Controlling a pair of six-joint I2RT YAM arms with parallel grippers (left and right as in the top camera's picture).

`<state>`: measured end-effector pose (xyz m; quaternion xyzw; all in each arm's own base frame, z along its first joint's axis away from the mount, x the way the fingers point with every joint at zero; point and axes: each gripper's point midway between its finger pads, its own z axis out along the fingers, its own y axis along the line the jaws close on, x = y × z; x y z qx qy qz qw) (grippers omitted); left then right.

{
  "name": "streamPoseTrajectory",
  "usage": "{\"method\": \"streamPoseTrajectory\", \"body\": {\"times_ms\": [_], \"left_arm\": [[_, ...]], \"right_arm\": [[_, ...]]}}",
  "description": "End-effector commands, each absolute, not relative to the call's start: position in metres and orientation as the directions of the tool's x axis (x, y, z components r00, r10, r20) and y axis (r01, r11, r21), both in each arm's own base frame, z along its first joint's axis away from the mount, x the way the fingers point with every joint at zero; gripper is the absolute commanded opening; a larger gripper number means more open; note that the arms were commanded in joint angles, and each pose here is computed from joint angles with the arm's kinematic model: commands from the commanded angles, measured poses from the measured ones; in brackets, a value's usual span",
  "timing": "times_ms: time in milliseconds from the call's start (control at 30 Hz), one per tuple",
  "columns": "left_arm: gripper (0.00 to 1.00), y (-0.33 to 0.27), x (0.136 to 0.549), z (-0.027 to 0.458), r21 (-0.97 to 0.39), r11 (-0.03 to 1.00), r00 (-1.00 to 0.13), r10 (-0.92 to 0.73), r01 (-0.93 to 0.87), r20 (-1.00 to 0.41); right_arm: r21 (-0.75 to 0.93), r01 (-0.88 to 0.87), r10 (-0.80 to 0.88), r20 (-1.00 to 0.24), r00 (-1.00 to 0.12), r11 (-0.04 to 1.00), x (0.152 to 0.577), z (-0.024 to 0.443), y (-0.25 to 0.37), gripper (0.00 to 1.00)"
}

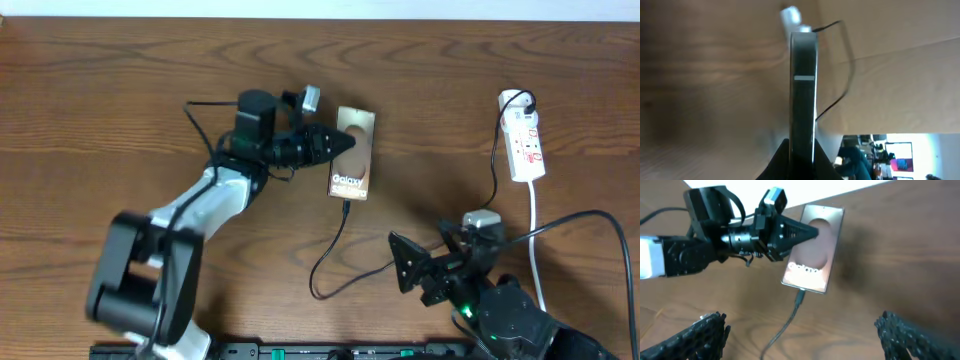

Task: Plug charger to phone and switch on socket
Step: 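Lower the phone flat onto the table with the left gripper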

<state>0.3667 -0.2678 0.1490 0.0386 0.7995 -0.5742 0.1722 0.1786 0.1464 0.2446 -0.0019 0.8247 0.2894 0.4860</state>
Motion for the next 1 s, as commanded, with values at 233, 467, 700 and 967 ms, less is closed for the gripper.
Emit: {"method": "streamPoseTrajectory", "body": {"times_ms": [233, 467, 700, 967], "left_arm": [[0.07, -0.245, 0.377, 0.039, -0.891, 0.447, -0.979, -0.134, 0.076, -0.151], [0.08, -0.223, 0.377, -0.003, -0.797, 0.600, -0.970, -0.228, -0.071, -0.085], [0.15, -0.181, 0.361, -0.047, -0.583, 0.770, -0.941, -0.337, -0.258, -0.028], [0.36, -0.173, 0.353, -0.054, -0.534, 0.793, -0.937, -0.349, -0.294, -0.002]], "right_arm": [[0.514, -0.174, 0.338, -0.747, -0.573, 0.840, 0.177, 0.229, 0.134, 0.96], [0.513, -0.174, 0.338, -0.747, -0.573, 0.840, 0.177, 0.229, 0.134, 0.98], [0.507, -0.170, 0.334, -0.748, -0.573, 0.845, 0.177, 0.228, 0.132, 0.99], [0.518, -0.159, 0.345, -0.739, -0.579, 0.841, 0.177, 0.227, 0.132, 0.99]]}}
